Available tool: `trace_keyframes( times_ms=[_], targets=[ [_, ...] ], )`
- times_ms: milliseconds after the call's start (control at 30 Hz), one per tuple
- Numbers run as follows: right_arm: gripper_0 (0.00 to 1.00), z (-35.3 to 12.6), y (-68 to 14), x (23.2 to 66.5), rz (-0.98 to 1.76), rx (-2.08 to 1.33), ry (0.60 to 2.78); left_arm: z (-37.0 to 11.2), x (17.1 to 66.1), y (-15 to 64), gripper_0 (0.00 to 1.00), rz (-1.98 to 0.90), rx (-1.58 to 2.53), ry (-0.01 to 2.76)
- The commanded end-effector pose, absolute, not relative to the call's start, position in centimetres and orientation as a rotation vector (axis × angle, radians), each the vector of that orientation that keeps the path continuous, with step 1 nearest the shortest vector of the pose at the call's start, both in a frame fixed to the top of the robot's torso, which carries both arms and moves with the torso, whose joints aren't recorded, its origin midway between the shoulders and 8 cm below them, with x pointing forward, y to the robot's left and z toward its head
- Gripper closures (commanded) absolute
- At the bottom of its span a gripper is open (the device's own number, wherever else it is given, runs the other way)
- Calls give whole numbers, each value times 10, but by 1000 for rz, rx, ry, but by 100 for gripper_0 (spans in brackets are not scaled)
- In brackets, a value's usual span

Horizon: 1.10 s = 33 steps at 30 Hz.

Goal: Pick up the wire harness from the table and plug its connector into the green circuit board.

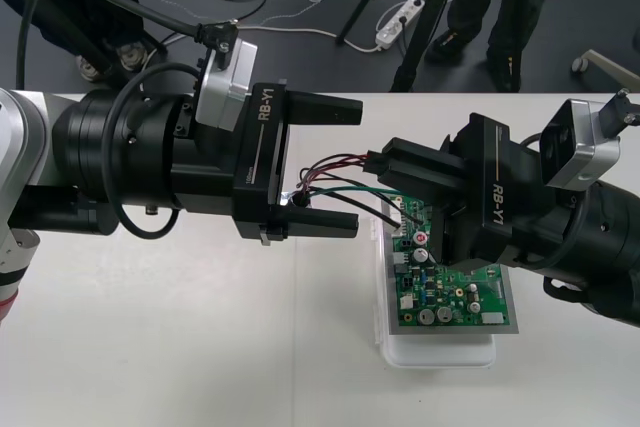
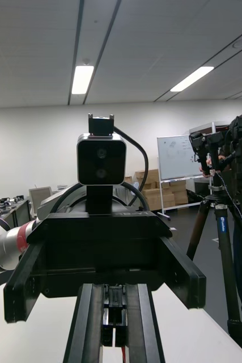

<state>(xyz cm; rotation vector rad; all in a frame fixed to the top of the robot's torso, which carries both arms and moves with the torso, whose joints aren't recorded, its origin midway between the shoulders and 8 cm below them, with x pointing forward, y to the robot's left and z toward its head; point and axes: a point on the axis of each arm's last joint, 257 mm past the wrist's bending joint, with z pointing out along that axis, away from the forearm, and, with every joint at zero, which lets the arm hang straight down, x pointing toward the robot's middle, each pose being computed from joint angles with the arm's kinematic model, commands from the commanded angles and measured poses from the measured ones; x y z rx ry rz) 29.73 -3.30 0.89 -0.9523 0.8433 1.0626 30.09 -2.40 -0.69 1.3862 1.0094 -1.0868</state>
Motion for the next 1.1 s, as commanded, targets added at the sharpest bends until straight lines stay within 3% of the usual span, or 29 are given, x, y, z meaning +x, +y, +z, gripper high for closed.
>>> trace_keyframes(
  times_ms=[33,600,633,700,767,1100],
  targets=[
    [100,20,-20,283,1078,-980,779,6,308,-36,0,-1058,1355,977],
    [100,23,-19,285,1072,-969,782,11,307,-38,0,-1060,1349,965],
    [100,22,-19,286,1073,-969,785,11,307,-38,7,-1059,1350,964],
    [100,23,-19,286,1072,-966,785,11,307,-38,63,-1058,1350,963],
    [100,23,-20,287,1070,-964,787,10,307,-38,99,-1054,1352,961],
    [100,24,-20,287,1073,-959,787,11,307,-38,100,-1053,1352,958]
  ],
)
